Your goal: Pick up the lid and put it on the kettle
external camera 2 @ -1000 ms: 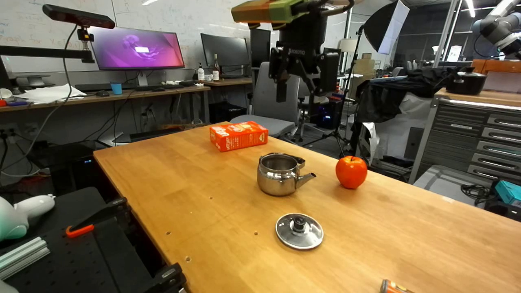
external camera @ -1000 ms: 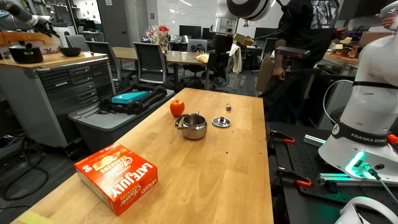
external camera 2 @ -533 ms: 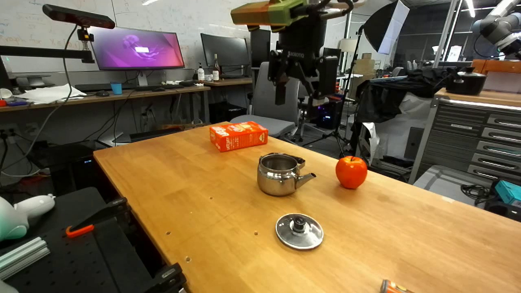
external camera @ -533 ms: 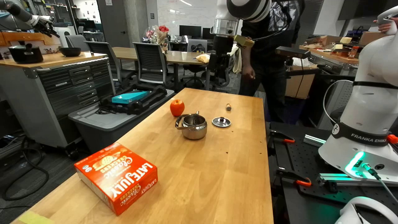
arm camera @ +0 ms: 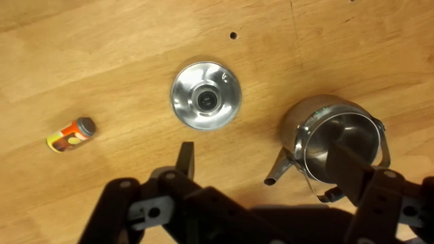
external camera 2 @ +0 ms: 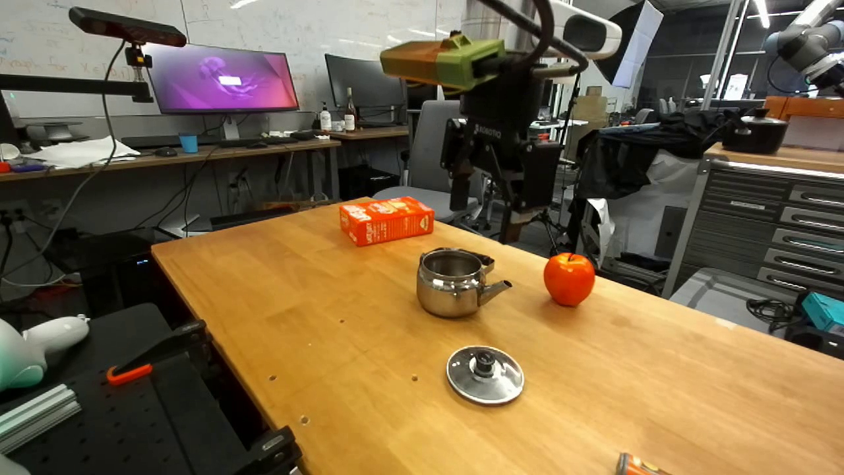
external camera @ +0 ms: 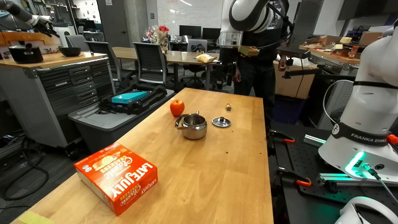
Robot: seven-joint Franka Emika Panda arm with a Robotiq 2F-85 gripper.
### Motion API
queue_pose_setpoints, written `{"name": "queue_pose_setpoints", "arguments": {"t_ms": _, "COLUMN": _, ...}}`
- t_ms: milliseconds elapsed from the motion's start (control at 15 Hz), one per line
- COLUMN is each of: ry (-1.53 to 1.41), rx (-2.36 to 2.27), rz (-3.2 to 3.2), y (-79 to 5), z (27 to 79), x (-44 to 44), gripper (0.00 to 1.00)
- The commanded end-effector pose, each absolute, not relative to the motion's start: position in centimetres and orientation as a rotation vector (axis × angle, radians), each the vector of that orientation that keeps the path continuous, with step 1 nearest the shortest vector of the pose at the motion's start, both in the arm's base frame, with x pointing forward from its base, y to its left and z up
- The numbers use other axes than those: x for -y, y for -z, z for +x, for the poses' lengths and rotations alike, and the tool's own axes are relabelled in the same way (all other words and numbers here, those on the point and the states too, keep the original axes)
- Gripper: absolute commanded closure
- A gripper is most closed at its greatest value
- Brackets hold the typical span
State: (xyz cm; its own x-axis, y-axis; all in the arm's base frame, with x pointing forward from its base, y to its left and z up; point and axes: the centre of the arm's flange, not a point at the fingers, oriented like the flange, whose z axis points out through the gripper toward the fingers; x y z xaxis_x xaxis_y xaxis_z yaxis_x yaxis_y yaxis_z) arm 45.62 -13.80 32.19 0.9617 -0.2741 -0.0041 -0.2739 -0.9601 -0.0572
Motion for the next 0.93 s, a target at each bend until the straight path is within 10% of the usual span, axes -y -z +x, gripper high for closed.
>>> {"name": "queue_pose_setpoints", "arguments": {"t_ms": 0, "ry": 0.006, "rx": -0.471, "rz": -3.047, "y": -29.1, "z": 45.4, "x": 15.5, "gripper": 0.00}}
{"name": "queue_pose_setpoints", "arguments": {"t_ms": 867, "ry": -0.008, "rx": -0.489, "rz": -3.079, "y": -21.0, "z": 45.9, "x": 16.9, "gripper": 0.00}}
